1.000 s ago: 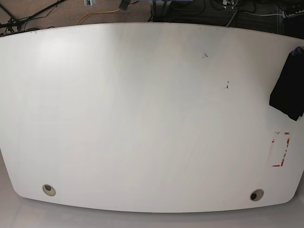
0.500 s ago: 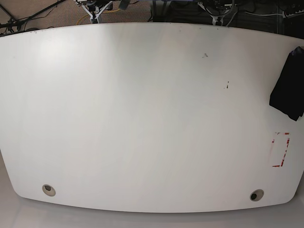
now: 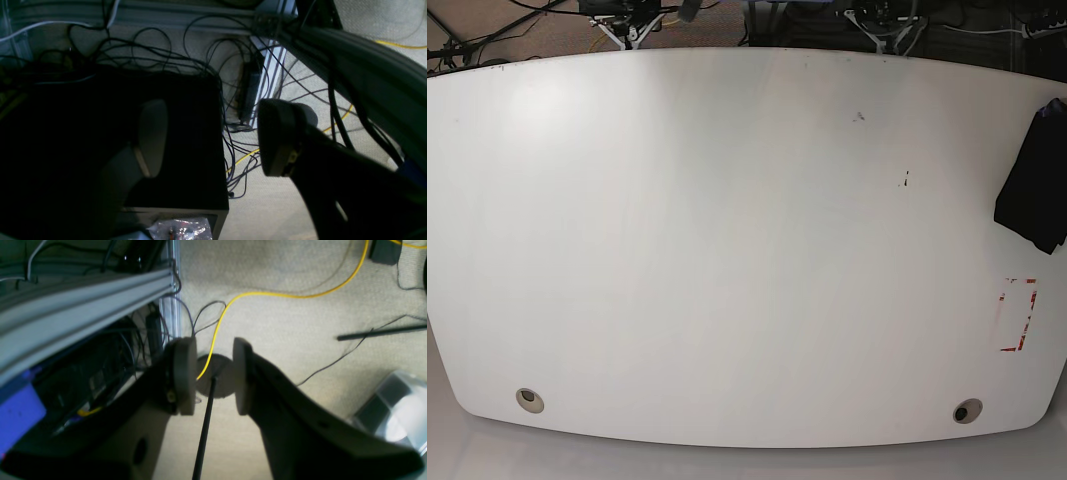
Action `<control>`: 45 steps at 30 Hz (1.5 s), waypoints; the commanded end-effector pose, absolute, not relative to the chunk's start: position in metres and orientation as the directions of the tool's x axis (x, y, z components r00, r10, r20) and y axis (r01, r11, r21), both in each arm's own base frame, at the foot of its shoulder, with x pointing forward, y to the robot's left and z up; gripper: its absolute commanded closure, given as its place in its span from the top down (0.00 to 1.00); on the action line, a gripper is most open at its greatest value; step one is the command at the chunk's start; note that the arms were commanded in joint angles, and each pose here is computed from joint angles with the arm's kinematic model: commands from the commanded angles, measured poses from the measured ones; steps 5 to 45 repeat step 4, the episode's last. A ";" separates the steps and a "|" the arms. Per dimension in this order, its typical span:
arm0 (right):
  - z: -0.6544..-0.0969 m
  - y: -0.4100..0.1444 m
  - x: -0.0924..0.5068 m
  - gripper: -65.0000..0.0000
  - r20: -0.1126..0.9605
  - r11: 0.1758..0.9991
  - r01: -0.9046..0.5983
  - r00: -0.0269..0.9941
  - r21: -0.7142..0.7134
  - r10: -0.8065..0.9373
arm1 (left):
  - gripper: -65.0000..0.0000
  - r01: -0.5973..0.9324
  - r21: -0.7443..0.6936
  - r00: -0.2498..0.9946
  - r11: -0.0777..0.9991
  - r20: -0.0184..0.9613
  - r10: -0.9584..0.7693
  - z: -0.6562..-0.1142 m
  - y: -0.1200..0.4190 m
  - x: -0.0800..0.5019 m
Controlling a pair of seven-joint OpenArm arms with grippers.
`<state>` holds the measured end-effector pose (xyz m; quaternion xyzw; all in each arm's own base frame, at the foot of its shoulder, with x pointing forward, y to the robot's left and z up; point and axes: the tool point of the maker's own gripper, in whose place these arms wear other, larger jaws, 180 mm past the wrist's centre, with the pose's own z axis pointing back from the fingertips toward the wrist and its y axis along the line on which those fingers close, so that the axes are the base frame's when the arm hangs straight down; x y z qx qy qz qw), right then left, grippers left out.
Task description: Fold the T-shirt properly
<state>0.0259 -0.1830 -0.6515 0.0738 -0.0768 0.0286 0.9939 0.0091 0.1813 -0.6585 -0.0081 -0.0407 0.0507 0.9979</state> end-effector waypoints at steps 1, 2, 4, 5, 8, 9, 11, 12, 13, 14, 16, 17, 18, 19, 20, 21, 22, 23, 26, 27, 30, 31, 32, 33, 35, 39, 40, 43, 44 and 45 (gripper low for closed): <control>-0.651 -0.188 0.028 0.28 0.168 0.988 -0.071 0.985 0.134 0.048 | 0.60 -0.101 -0.022 0.991 0.995 0.089 0.102 -0.658 0.181 0.011; -0.651 -0.188 0.029 0.28 0.169 0.989 -0.071 0.984 0.133 0.048 | 0.60 -0.102 -0.030 0.991 0.994 0.088 0.104 -0.659 0.176 0.011; -0.651 -0.183 0.029 0.28 0.171 0.988 -0.071 0.984 0.141 0.046 | 0.60 -0.103 -0.044 0.991 0.994 0.087 0.107 -0.659 0.167 0.011; -0.651 -0.183 0.029 0.28 0.171 0.988 -0.071 0.984 0.141 0.046 | 0.60 -0.103 -0.044 0.991 0.994 0.087 0.107 -0.659 0.167 0.011; -0.651 -0.183 0.029 0.28 0.171 0.988 -0.071 0.984 0.141 0.046 | 0.60 -0.103 -0.044 0.991 0.994 0.087 0.107 -0.659 0.167 0.011; -0.651 -0.183 0.029 0.28 0.171 0.988 -0.071 0.984 0.141 0.046 | 0.60 -0.103 -0.044 0.991 0.994 0.087 0.107 -0.659 0.167 0.011; -0.651 -0.183 0.029 0.28 0.171 0.988 -0.071 0.984 0.141 0.046 | 0.60 -0.103 -0.044 0.991 0.994 0.087 0.107 -0.659 0.167 0.011; -0.651 -0.183 0.029 0.28 0.171 0.988 -0.071 0.984 0.141 0.046 | 0.60 -0.103 -0.044 0.991 0.994 0.087 0.107 -0.659 0.167 0.011; -0.651 -0.183 0.029 0.28 0.171 0.988 -0.071 0.984 0.141 0.046 | 0.60 -0.103 -0.044 0.991 0.994 0.087 0.107 -0.659 0.167 0.011; -0.651 -0.183 0.029 0.28 0.171 0.988 -0.071 0.984 0.141 0.046 | 0.60 -0.103 -0.044 0.991 0.994 0.087 0.107 -0.659 0.167 0.011; -0.651 -0.183 0.029 0.28 0.171 0.988 -0.071 0.984 0.141 0.046 | 0.60 -0.103 -0.044 0.991 0.994 0.087 0.107 -0.659 0.167 0.011; -0.651 -0.183 0.029 0.28 0.171 0.988 -0.071 0.984 0.141 0.046 | 0.60 -0.103 -0.044 0.991 0.994 0.087 0.107 -0.659 0.167 0.011; -0.651 -0.183 0.029 0.28 0.171 0.988 -0.071 0.984 0.141 0.046 | 0.60 -0.103 -0.044 0.991 0.994 0.087 0.107 -0.659 0.167 0.011; -0.651 -0.183 0.029 0.28 0.171 0.988 -0.071 0.984 0.141 0.046 | 0.60 -0.103 -0.044 0.991 0.994 0.087 0.107 -0.659 0.167 0.011; -0.651 -0.183 0.029 0.28 0.171 0.988 -0.071 0.984 0.141 0.046 | 0.60 -0.103 -0.044 0.991 0.994 0.087 0.107 -0.659 0.167 0.011; -0.651 -0.183 0.029 0.28 0.171 0.988 -0.071 0.984 0.141 0.046 | 0.60 -0.103 -0.044 0.991 0.994 0.087 0.107 -0.659 0.167 0.011; -0.651 -0.183 0.029 0.28 0.171 0.988 -0.071 0.984 0.141 0.046 | 0.60 -0.103 -0.044 0.991 0.994 0.087 0.107 -0.659 0.167 0.011; -0.651 -0.183 0.029 0.28 0.171 0.988 -0.071 0.984 0.141 0.046 | 0.60 -0.103 -0.044 0.991 0.994 0.087 0.107 -0.659 0.167 0.011; -0.651 -0.183 0.029 0.28 0.171 0.988 -0.071 0.984 0.141 0.046 | 0.60 -0.103 -0.044 0.991 0.994 0.087 0.107 -0.659 0.167 0.011; -0.651 -0.183 0.029 0.28 0.171 0.988 -0.071 0.984 0.141 0.046 | 0.60 -0.103 -0.044 0.991 0.994 0.087 0.107 -0.659 0.167 0.011; -0.651 -0.183 0.029 0.28 0.171 0.988 -0.071 0.984 0.141 0.046 | 0.60 -0.103 -0.044 0.991 0.994 0.087 0.107 -0.659 0.167 0.011; -0.651 -0.183 0.029 0.28 0.171 0.988 -0.071 0.984 0.141 0.046 | 0.60 -0.103 -0.044 0.991 0.994 0.087 0.107 -0.659 0.167 0.011; -0.651 -0.183 0.029 0.28 0.171 0.988 -0.071 0.984 0.141 0.046 | 0.60 -0.103 -0.044 0.991 0.994 0.087 0.107 -0.659 0.167 0.011; -0.651 -0.183 0.029 0.28 0.171 0.988 -0.071 0.984 0.141 0.046 | 0.60 -0.103 -0.044 0.991 0.994 0.087 0.107 -0.659 0.167 0.011; -0.651 -0.183 0.029 0.28 0.171 0.988 -0.071 0.984 0.141 0.046 | 0.60 -0.103 -0.044 0.991 0.994 0.087 0.107 -0.659 0.167 0.011; -0.651 -0.183 0.029 0.28 0.171 0.988 -0.071 0.984 0.141 0.046 | 0.60 -0.103 -0.044 0.991 0.994 0.087 0.107 -0.659 0.167 0.011; -0.651 -0.183 0.029 0.28 0.171 0.988 -0.071 0.984 0.141 0.046 | 0.60 -0.103 -0.044 0.991 0.994 0.087 0.107 -0.659 0.167 0.011; -0.651 -0.183 0.029 0.28 0.171 0.988 -0.071 0.984 0.141 0.046 | 0.60 -0.103 -0.044 0.991 0.994 0.087 0.107 -0.659 0.167 0.011; -0.651 -0.183 0.029 0.28 0.171 0.988 -0.071 0.984 0.141 0.046 | 0.60 -0.103 -0.044 0.991 0.994 0.087 0.107 -0.659 0.167 0.011; -0.651 -0.183 0.029 0.28 0.171 0.988 -0.071 0.984 0.141 0.046 | 0.60 -0.103 -0.044 0.991 0.994 0.087 0.107 -0.659 0.167 0.011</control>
